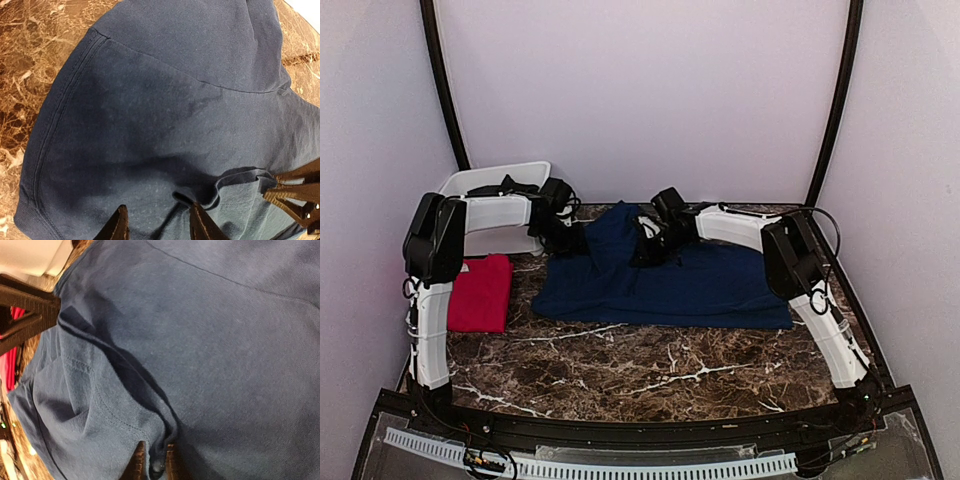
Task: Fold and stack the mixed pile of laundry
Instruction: Adjust the 1/3-folded T-shirt at the center of the board.
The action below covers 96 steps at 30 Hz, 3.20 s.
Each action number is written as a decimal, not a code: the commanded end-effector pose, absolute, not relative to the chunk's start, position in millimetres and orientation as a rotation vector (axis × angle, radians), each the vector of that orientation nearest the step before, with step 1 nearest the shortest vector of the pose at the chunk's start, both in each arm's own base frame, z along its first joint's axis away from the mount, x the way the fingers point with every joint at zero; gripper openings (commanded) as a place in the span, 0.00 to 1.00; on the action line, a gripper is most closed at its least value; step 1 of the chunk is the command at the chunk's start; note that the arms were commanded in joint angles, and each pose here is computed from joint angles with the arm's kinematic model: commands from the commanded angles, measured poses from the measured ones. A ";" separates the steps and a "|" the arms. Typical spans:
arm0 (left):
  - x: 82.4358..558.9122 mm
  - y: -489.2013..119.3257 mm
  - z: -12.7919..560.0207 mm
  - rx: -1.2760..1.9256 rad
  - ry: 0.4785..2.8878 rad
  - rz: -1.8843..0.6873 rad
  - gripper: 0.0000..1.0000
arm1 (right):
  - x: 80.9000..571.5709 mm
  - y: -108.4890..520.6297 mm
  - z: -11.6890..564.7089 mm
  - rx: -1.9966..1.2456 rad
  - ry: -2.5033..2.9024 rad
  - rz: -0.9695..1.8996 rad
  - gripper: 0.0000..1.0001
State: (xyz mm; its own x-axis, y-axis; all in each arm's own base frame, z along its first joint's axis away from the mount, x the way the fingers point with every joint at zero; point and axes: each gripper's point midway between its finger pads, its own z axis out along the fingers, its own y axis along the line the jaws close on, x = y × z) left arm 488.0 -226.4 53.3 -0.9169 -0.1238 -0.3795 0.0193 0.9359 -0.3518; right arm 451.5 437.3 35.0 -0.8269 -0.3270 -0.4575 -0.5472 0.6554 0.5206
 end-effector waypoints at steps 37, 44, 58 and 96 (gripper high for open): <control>511.3 -273.2 46.9 0.186 2.603 -0.578 0.43 | 449.1 398.3 44.1 -0.543 2.569 0.846 0.00; 510.2 -274.2 48.4 0.193 2.601 -0.581 0.14 | 450.0 400.4 48.6 -0.544 2.557 0.860 0.00; 516.4 -260.7 110.9 0.174 2.450 -0.514 0.00 | 469.1 408.3 87.9 -0.551 2.421 0.865 0.00; 509.1 -250.5 130.8 0.193 2.437 -0.426 0.46 | 439.1 343.0 130.8 -0.612 2.410 0.763 0.56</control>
State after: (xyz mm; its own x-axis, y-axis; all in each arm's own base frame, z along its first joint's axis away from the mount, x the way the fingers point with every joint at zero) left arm 527.4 -246.4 94.1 -0.7970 -0.0022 -0.6040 0.1876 0.9497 -0.2509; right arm 446.0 371.9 71.8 -0.8203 -0.2507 -0.5141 -0.5052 0.7390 0.4457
